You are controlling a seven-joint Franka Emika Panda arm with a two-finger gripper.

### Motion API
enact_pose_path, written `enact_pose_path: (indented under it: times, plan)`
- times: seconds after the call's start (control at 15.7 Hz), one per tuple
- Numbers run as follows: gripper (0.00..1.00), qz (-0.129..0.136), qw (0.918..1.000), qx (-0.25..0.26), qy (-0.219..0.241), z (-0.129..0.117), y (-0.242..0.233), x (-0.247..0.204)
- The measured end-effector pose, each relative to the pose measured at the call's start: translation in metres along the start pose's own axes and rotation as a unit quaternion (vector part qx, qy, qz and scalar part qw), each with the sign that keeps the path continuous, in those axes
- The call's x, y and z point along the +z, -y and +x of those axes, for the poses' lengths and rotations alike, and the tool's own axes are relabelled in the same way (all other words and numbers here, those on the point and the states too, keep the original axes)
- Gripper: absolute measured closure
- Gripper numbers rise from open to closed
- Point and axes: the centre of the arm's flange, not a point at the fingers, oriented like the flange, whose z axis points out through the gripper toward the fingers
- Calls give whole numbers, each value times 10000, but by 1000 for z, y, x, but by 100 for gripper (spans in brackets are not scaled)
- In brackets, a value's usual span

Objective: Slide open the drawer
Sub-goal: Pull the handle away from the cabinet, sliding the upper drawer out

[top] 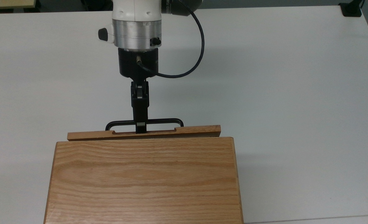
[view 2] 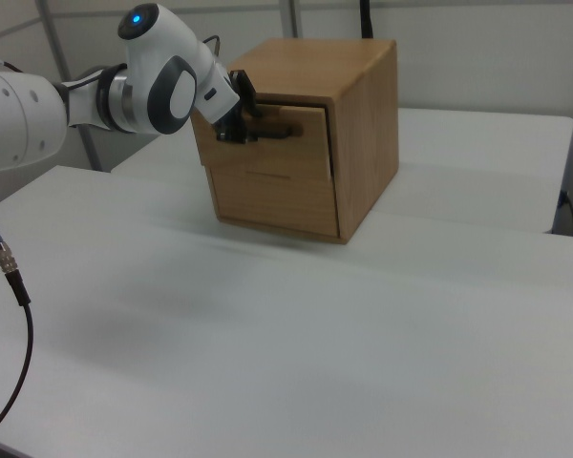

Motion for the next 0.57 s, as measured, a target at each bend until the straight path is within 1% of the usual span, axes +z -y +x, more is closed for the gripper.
enact_pose_path:
  times: [0.57]
  plan:
    - [51,-227,9996,-113,142,5,-38,-40]
